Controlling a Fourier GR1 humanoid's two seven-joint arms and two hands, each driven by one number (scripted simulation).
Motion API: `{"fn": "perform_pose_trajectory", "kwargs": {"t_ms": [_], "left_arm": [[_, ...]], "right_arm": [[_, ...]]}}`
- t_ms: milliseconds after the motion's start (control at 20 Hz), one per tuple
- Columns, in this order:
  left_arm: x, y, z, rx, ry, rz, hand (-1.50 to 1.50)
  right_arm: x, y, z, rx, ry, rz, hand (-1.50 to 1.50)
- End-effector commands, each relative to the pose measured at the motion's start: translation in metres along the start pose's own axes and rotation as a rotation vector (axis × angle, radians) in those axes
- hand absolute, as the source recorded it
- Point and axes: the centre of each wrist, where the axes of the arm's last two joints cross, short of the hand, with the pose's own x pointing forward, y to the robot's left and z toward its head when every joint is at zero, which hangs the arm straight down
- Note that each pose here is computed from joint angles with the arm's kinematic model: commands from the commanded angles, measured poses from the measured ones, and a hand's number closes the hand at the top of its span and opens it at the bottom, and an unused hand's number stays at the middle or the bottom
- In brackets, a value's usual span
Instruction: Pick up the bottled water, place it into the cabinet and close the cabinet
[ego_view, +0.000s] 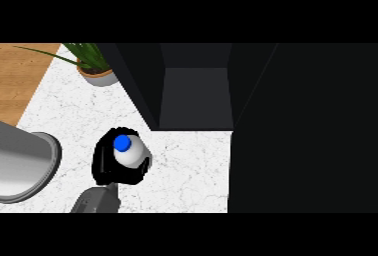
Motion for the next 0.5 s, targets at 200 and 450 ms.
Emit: {"fn": "perform_pose_trajectory", "kwargs": {"t_ms": [200,450], "left_arm": [[0.039,-0.087,-0.013,-0.129,-0.020,0.050,1.50],[0.067,-0.142,-0.014,-0.191,0.004,0.012,1.50]], "right_arm": [[0.026,0.006,-0.018,0.009,-0.089,-0.013,-1.50],[0.007,-0.001,-0.019,0.013,-0.086,-0.016,-1.50]]}}
